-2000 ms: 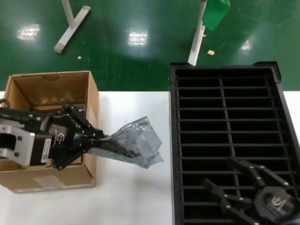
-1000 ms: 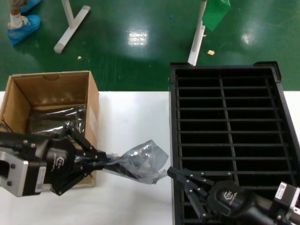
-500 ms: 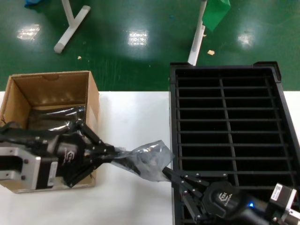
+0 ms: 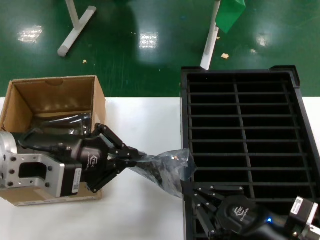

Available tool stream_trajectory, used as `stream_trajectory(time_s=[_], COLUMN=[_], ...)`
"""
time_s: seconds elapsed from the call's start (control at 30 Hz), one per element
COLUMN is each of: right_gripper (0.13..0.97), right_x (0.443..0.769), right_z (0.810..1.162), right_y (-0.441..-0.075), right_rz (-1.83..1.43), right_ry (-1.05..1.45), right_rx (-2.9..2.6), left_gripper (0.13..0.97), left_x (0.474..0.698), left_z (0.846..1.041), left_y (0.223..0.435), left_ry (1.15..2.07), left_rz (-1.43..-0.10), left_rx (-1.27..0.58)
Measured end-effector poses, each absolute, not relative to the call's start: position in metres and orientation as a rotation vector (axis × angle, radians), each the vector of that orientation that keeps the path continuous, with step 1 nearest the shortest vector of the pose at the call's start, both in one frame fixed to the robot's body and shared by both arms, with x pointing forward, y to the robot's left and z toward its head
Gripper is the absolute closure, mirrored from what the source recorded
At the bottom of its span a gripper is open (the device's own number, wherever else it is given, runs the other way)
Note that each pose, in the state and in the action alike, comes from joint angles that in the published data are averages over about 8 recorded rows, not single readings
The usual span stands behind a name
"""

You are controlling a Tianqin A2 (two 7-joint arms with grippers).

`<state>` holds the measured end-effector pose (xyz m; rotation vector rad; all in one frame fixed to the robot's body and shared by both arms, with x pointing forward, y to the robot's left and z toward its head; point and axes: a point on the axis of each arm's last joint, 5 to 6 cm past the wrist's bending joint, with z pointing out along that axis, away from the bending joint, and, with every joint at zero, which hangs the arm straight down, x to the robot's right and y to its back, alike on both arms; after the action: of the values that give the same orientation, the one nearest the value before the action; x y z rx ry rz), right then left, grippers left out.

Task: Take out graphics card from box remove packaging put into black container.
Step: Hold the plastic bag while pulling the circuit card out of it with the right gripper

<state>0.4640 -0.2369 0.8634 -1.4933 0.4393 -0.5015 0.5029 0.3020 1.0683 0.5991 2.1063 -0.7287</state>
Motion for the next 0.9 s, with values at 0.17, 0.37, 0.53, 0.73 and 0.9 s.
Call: stream_trajectory(time_s=[0.17, 0.37, 0.53, 0.73, 0.9], right_gripper=[0.948, 0.948, 0.948, 0.948, 0.948], right_x=[0.4645, 0.4656, 0.4663, 0.4661, 0.4656], right_z=[0.8624, 0.8599, 0.8578, 0.8557, 0.8558], right_y=[-0.2383, -0.2390, -0.2382, -0.2365, -0.2355], right_rz=[-0.498, -0.493, -0.489, -0.483, -0.483], right_ry=[0.448, 0.455, 0.460, 0.463, 0.464], right_rx=[-1.497, -1.506, -1.512, -1.518, -1.519], left_gripper=[0.955, 0.955, 0.955, 0.955, 0.955], left_x=[0.5041, 0.5040, 0.5045, 0.5059, 0.5055], left_z=[1.0652, 1.0634, 1.0635, 1.0635, 1.0607], left_y=[0.3004, 0.3028, 0.3051, 0.3056, 0.3054], left_ry=[2.095, 2.080, 2.048, 2.012, 2.007], left_rz=[-0.743, -0.750, -0.749, -0.744, -0.744], left_rx=[0.598, 0.590, 0.589, 0.597, 0.603])
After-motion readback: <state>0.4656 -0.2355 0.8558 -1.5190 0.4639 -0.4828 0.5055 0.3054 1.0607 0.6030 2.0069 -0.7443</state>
